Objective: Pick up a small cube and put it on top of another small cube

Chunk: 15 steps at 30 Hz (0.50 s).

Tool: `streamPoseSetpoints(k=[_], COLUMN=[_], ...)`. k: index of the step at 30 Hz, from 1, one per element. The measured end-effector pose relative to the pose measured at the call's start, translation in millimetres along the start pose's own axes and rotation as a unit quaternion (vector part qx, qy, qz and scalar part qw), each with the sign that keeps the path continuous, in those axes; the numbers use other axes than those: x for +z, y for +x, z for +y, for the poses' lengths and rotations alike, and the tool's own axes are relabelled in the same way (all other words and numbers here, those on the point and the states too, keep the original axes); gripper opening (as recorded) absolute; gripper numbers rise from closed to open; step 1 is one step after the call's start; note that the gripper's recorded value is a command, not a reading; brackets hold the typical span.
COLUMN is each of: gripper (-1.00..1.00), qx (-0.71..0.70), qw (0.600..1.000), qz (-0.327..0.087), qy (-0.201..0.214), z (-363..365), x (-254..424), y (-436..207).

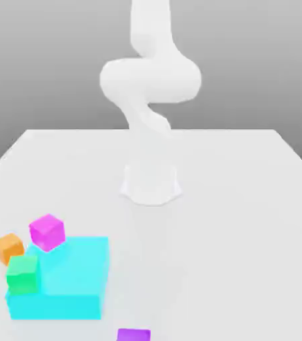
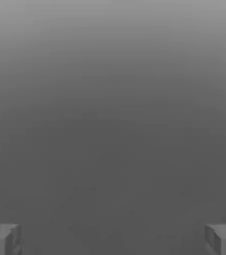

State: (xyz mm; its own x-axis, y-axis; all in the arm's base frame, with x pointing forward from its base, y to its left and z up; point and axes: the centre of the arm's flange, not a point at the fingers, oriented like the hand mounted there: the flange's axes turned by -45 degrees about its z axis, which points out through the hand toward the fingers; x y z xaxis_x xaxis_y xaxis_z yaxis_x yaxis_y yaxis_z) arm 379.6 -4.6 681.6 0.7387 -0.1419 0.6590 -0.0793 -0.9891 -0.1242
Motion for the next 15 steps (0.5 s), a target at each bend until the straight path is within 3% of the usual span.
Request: streamPoseSetpoints(k=[7,15], gripper=[0.0,0.0], qx=[0.184,0.373], qw=[0.978,0.906], qz=[-0.1,-0.193], qy=[0.009,-0.048], z=[12.0,23.1], x=[127.2,263.6], y=[-3.6,-44.9])
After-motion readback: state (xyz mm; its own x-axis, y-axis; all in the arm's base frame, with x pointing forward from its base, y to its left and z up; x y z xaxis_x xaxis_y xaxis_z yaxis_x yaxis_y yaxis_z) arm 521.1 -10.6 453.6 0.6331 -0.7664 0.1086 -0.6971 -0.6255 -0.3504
